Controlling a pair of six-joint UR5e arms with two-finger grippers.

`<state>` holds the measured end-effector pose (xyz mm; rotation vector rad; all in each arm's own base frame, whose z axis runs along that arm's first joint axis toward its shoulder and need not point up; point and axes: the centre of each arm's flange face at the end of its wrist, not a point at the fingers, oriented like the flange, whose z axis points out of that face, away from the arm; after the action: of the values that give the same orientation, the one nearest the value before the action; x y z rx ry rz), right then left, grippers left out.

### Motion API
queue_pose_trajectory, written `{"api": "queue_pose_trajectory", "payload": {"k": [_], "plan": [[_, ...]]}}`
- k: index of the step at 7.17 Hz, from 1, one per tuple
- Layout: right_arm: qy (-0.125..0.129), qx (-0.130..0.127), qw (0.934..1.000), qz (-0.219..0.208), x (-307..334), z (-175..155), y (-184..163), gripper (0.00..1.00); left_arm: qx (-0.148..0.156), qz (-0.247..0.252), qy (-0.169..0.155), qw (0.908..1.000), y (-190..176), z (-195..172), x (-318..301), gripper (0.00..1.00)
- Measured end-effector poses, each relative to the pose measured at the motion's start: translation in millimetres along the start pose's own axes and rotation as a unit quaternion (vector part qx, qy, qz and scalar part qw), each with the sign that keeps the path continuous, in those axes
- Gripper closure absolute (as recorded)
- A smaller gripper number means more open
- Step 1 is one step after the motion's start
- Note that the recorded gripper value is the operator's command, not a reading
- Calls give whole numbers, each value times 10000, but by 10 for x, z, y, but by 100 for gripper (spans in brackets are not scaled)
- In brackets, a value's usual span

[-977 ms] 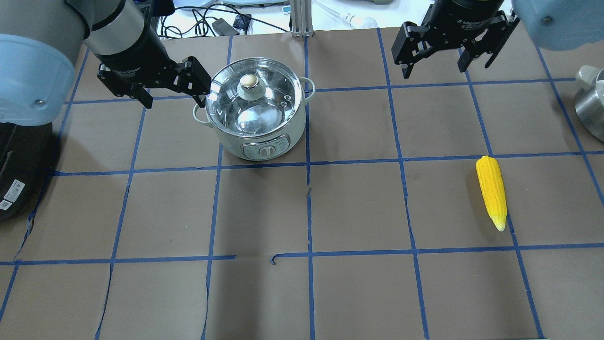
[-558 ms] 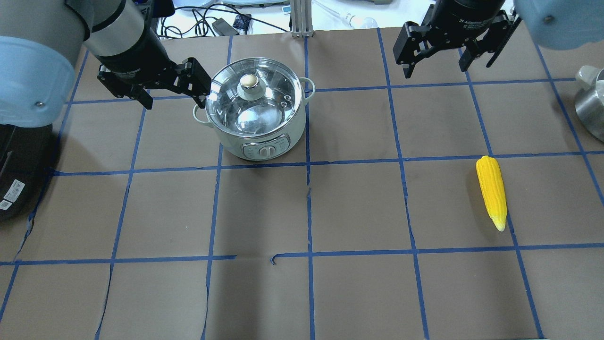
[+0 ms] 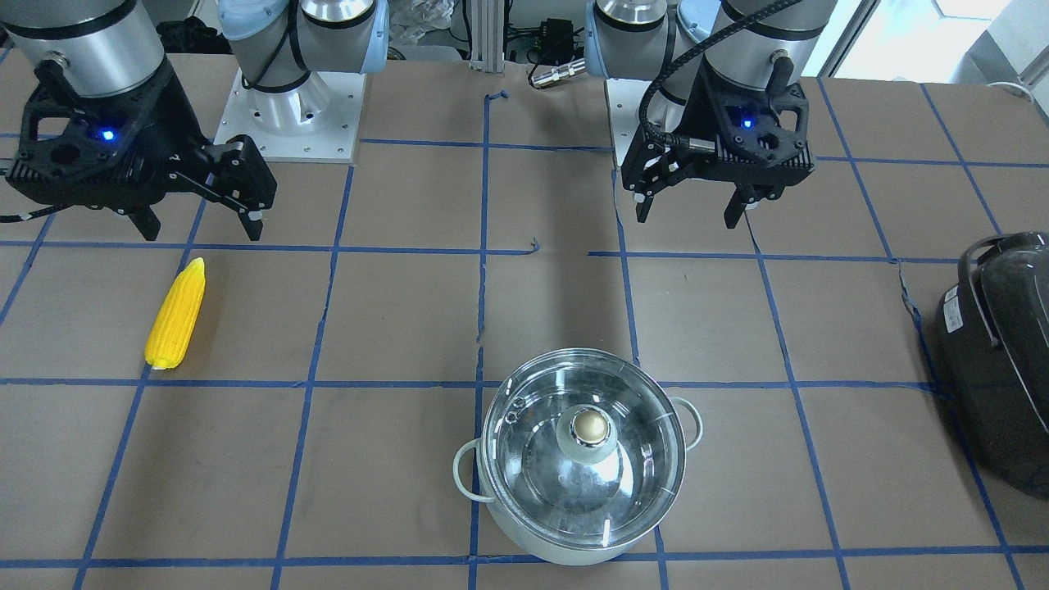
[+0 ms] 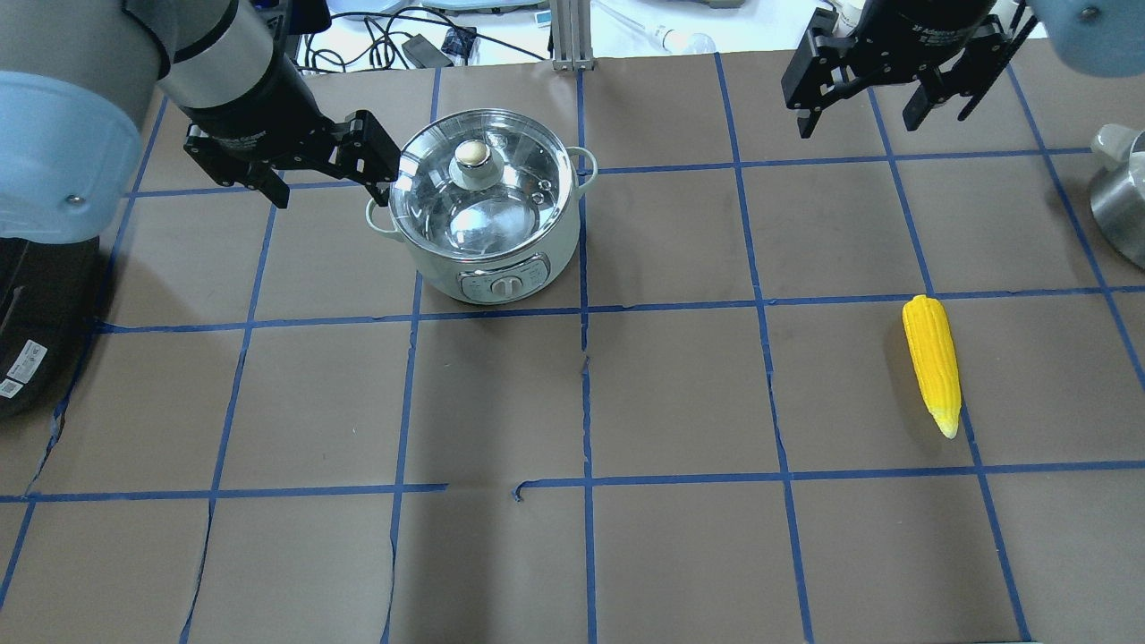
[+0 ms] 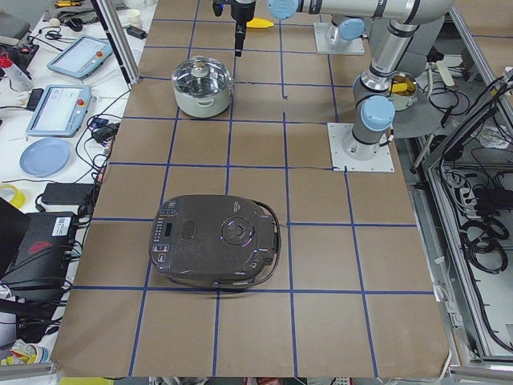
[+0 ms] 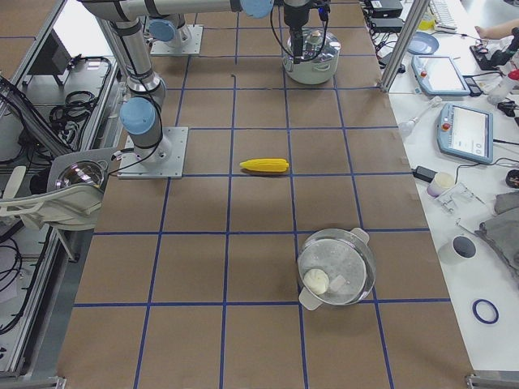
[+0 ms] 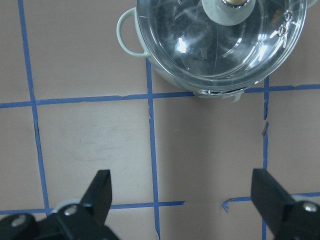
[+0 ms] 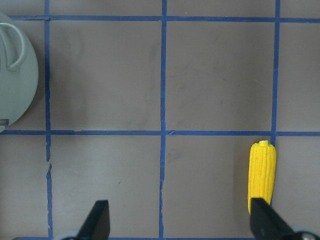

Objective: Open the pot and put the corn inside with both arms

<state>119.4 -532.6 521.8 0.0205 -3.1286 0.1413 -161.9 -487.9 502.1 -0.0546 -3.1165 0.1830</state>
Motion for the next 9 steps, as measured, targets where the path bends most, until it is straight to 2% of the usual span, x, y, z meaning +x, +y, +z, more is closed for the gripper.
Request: {"api": "queue_pose_trajectory", "payload": {"k": [4,7,9], "plan": [[44,-23,10000,82,64,17,-19,0,-2,-9,-28,10000,3,-15,-4,0],[25,-392,9988,304,344,215,-52,0,-93,-114,-91,9999,3,-25,-27,0],[-15,-713,9962,490,751,585,-9,0,-220,-156,-78,9996,-97,139,-33,0]]}}
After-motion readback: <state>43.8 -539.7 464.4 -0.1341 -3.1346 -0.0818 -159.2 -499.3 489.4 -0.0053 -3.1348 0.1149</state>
